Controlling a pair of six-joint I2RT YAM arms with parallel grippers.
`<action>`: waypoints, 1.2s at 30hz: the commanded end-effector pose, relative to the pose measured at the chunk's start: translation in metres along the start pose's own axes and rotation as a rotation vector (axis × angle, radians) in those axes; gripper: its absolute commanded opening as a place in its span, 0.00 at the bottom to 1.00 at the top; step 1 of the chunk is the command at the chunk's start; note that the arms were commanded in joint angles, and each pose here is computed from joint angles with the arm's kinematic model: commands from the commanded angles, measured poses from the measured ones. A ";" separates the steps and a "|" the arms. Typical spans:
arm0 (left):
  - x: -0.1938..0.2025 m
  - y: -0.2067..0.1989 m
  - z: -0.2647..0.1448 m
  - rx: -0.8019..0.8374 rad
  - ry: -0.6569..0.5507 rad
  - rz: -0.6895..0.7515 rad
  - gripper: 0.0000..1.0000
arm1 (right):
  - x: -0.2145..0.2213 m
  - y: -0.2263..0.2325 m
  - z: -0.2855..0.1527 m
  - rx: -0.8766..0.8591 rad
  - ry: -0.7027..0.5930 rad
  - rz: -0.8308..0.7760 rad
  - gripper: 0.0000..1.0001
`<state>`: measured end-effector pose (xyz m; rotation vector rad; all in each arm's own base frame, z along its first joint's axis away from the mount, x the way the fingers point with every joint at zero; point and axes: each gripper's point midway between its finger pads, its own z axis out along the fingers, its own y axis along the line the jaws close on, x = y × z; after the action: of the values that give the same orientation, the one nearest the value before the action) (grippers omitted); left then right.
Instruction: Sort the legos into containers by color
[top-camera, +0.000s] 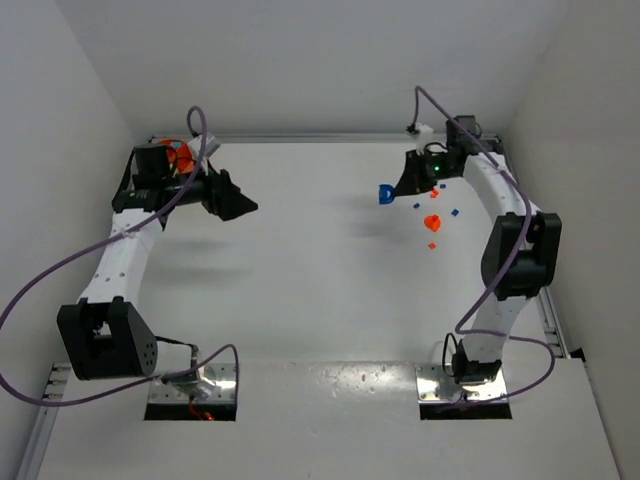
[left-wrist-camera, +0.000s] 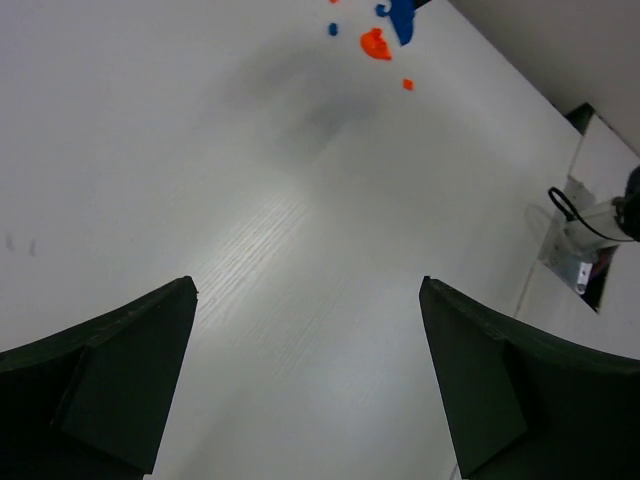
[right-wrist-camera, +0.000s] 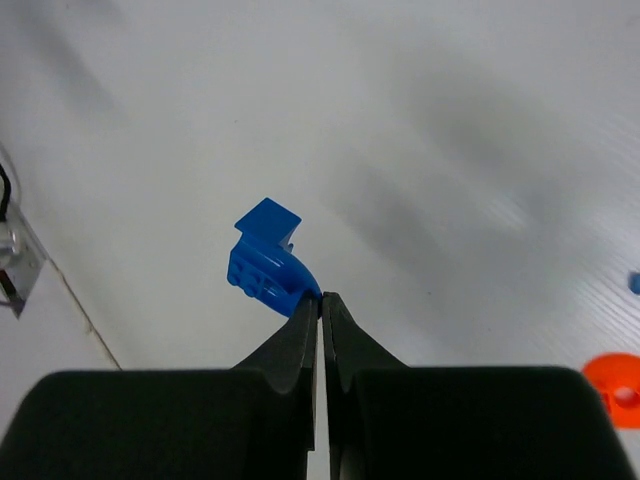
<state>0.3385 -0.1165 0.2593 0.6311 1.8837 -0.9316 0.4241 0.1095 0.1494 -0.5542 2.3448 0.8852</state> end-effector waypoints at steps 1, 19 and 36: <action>-0.018 -0.033 0.017 0.165 -0.014 0.053 1.00 | -0.006 0.029 0.010 -0.025 0.017 -0.189 0.00; 0.012 -0.090 0.090 0.452 0.089 -0.187 0.49 | -0.005 0.154 0.055 -0.188 0.115 -0.497 0.00; 0.035 -0.097 0.113 0.479 0.158 -0.249 0.45 | 0.007 0.206 0.076 -0.248 0.165 -0.596 0.00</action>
<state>0.3081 -0.2592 0.2311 0.7608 1.9301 -1.5449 0.3300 0.2947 0.1654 -1.3489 2.1335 0.8868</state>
